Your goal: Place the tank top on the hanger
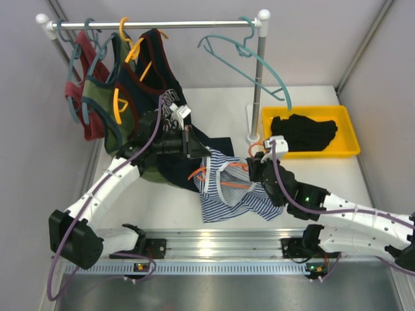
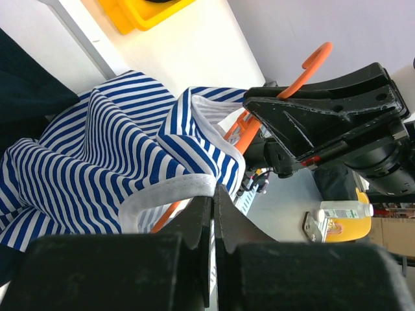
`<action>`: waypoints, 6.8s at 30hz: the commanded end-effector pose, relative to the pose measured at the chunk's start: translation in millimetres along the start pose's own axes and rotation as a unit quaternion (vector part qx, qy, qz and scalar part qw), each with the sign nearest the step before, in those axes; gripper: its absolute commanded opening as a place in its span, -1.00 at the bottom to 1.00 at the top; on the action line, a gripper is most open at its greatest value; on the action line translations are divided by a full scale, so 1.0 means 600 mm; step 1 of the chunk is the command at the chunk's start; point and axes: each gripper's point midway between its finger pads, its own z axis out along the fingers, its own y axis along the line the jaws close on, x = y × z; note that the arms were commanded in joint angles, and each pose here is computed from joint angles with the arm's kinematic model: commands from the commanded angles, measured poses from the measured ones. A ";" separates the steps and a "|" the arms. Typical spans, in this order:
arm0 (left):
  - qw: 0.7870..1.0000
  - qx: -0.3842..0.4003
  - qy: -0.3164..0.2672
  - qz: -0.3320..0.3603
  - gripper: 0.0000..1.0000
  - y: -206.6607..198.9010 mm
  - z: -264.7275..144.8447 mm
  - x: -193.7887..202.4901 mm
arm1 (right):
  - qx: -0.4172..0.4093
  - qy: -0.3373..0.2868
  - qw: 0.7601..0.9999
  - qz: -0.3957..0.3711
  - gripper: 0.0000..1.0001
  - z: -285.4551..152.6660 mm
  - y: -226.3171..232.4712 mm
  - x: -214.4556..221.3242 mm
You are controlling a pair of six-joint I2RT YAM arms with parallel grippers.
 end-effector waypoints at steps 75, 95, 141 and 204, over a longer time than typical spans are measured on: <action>0.927 0.037 0.059 0.369 -0.04 -0.122 -0.014 0.024 | -0.153 -0.079 0.985 0.006 -1.00 -0.084 0.116 -0.210; 0.934 -0.011 -0.052 0.352 -1.00 -0.125 -0.054 0.018 | -0.111 -0.076 0.991 0.004 -0.30 -0.078 0.098 -0.222; 0.887 -0.228 -0.232 0.328 -1.00 -0.277 -0.316 -0.195 | -0.082 -0.099 0.991 0.018 -0.08 -0.118 0.061 -0.313; 0.812 -0.386 -0.333 0.282 -1.00 -0.151 -0.263 -0.417 | -0.073 -0.061 0.995 0.019 -0.07 -0.115 0.037 -0.243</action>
